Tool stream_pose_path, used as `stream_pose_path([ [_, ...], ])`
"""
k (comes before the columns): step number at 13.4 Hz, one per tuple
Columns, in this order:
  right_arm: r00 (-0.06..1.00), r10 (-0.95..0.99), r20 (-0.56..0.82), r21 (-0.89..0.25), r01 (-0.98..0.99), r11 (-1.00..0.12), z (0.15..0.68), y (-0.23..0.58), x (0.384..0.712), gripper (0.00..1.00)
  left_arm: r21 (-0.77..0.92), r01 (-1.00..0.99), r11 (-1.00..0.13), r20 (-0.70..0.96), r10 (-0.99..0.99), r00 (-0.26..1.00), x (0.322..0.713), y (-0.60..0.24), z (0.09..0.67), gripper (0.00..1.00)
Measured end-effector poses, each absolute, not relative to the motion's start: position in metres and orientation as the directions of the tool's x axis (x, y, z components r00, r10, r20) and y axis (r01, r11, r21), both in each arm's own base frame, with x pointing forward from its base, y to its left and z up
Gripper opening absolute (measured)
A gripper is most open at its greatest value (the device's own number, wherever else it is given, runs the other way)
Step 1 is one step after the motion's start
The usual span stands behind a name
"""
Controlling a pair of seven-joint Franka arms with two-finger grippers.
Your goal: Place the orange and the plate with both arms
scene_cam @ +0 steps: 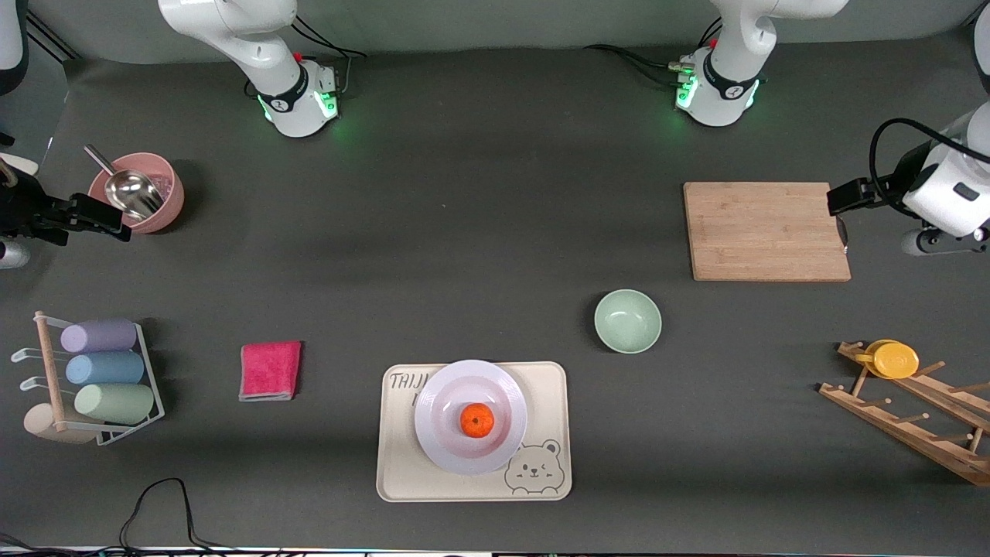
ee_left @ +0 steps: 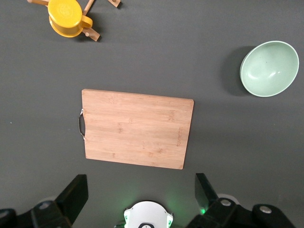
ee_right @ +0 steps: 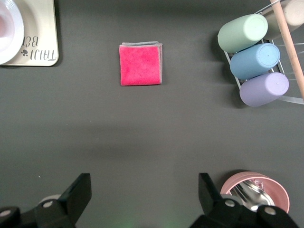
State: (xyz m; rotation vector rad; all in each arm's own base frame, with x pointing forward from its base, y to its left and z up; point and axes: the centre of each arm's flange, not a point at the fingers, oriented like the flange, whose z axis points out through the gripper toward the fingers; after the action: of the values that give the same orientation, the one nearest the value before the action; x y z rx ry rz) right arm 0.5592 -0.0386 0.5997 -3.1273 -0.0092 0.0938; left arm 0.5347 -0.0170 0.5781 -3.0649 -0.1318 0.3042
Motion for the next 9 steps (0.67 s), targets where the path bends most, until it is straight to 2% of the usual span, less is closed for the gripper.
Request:
stream_pose_path([
  [9,0.999,-0.01,-0.037,-0.006,-0.01,-1.0,0.6062,-0.0379,0.5618,1.0,-0.062,0.078,-0.995,-0.174,0.087,0.981,0.5289,-0.0172,0.5878,1.0],
])
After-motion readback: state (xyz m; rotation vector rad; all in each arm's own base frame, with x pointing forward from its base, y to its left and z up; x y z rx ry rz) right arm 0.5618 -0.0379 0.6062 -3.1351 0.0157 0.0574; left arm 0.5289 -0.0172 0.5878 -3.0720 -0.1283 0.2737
